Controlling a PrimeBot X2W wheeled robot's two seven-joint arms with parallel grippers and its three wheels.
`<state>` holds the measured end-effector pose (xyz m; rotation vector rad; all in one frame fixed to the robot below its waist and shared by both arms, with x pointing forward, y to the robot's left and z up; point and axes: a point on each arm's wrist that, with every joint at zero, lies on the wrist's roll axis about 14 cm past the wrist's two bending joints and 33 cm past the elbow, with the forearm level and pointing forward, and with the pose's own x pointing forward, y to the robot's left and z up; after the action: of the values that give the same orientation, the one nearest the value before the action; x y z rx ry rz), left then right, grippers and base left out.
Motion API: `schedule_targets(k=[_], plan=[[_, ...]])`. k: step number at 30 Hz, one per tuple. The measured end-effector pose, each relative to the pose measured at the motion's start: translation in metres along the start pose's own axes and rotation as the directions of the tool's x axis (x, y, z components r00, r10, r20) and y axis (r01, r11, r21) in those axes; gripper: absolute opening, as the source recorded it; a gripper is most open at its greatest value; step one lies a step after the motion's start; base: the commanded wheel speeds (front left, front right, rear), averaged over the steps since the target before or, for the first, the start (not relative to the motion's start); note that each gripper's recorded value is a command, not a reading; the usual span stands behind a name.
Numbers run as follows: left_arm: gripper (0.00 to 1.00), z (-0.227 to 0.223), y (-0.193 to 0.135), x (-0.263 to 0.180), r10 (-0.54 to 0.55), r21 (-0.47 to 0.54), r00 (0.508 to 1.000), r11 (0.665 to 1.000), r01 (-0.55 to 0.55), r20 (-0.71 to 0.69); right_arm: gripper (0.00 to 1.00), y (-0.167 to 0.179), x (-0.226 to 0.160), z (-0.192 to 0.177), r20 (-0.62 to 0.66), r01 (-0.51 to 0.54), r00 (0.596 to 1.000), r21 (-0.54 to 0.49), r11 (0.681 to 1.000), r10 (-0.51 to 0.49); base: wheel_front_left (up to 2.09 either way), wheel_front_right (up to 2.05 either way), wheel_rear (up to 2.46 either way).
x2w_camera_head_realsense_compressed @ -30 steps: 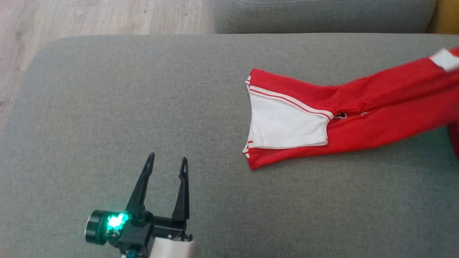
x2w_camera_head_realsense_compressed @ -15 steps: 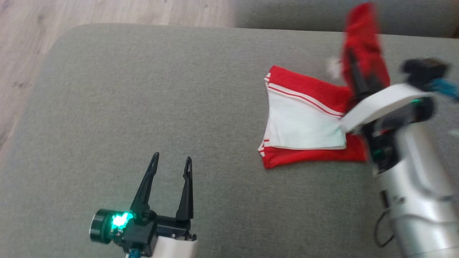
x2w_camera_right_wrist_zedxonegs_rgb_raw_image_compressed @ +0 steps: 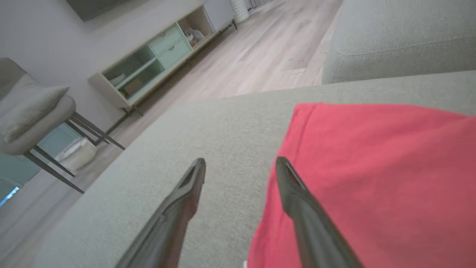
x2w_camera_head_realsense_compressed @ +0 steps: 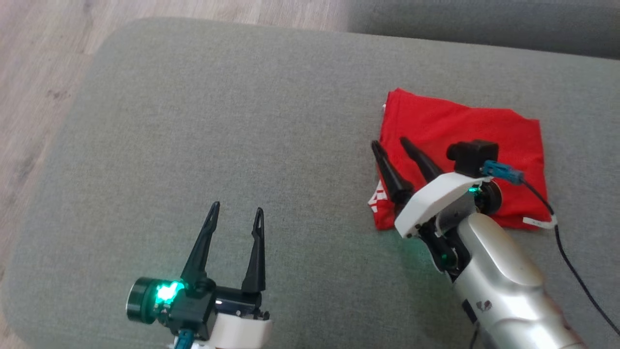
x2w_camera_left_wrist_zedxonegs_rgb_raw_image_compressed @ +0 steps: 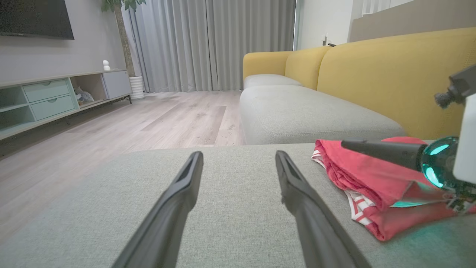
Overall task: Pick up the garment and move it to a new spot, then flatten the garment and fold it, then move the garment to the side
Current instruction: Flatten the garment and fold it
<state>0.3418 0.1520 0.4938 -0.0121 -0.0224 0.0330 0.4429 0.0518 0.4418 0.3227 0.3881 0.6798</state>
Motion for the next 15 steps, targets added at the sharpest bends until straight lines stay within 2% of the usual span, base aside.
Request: schedule_targets(k=[5, 9, 12, 15], plan=[[1.00, 0.007, -0.002, 0.000, -0.007, -0.004, 1.000, 1.000, 0.007, 0.023, 1.00, -0.003, -0.008, 0.026, 0.120, 0.019, 0.993, 0.008, 1.000, -0.020, 0.00, 0.00, 0.00], [1.00, 0.016, -0.003, -0.002, -0.011, -0.009, 0.998, 1.000, 0.011, 0.054, 1.00, -0.023, -0.026, 0.064, 0.271, 0.099, 0.958, -0.024, 0.995, -0.089, 0.00, 0.00, 0.00], [1.00, 0.017, -0.006, -0.008, -0.017, -0.014, 0.998, 1.000, 0.018, 0.061, 1.00, -0.034, -0.049, 0.086, 0.366, 0.146, 0.921, -0.008, 0.989, -0.133, 0.00, 0.00, 0.00], [1.00, 0.014, -0.008, -0.019, -0.025, -0.029, 0.998, 0.999, 0.026, 0.053, 1.00, -0.055, -0.085, 0.080, 0.385, 0.225, 0.902, -0.037, 0.974, -0.194, 0.00, 0.00, 0.00]])
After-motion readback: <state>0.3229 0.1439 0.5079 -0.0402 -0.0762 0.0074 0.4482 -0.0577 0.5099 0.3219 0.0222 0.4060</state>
